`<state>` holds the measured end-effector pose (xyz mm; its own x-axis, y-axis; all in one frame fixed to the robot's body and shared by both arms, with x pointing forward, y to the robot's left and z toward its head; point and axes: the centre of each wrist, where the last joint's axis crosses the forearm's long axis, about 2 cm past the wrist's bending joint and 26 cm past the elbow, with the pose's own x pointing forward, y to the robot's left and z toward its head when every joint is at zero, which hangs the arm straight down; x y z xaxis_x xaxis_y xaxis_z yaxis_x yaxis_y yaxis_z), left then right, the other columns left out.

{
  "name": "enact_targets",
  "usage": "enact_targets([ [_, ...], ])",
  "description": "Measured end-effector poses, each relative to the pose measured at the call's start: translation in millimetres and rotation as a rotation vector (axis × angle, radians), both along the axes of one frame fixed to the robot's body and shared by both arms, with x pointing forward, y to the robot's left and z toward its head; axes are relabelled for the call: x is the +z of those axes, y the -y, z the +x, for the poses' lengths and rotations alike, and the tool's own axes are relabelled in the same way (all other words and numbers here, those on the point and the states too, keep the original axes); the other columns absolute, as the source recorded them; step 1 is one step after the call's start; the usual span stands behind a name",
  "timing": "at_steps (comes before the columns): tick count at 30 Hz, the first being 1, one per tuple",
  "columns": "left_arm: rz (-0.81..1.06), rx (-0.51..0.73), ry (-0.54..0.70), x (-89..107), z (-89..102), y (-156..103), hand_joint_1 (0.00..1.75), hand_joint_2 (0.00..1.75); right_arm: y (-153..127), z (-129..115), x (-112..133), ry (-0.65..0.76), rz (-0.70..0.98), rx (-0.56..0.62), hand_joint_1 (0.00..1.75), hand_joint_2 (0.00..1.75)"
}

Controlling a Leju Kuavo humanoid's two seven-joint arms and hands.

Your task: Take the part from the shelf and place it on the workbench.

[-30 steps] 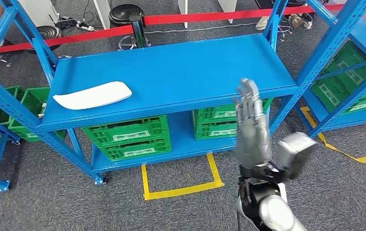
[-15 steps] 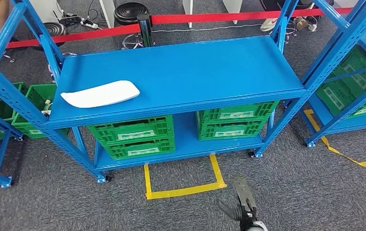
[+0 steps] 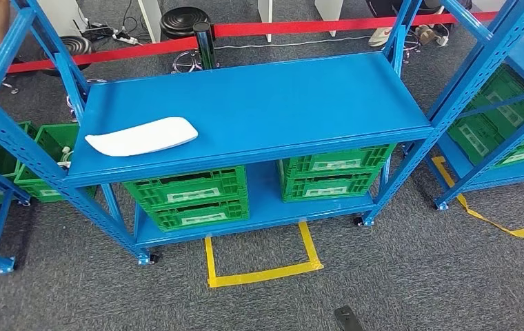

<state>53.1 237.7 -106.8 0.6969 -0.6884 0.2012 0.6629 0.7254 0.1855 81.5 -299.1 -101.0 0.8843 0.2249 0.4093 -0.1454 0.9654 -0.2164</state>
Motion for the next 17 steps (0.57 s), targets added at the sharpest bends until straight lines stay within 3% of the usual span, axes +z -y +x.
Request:
enact_targets([
  [17,-0.153,0.322,-0.071,-3.8,-31.0,-16.0,0.00,1.75,-5.2,-55.0,-8.7,-0.156,0.116,0.019,0.00,1.75],
])
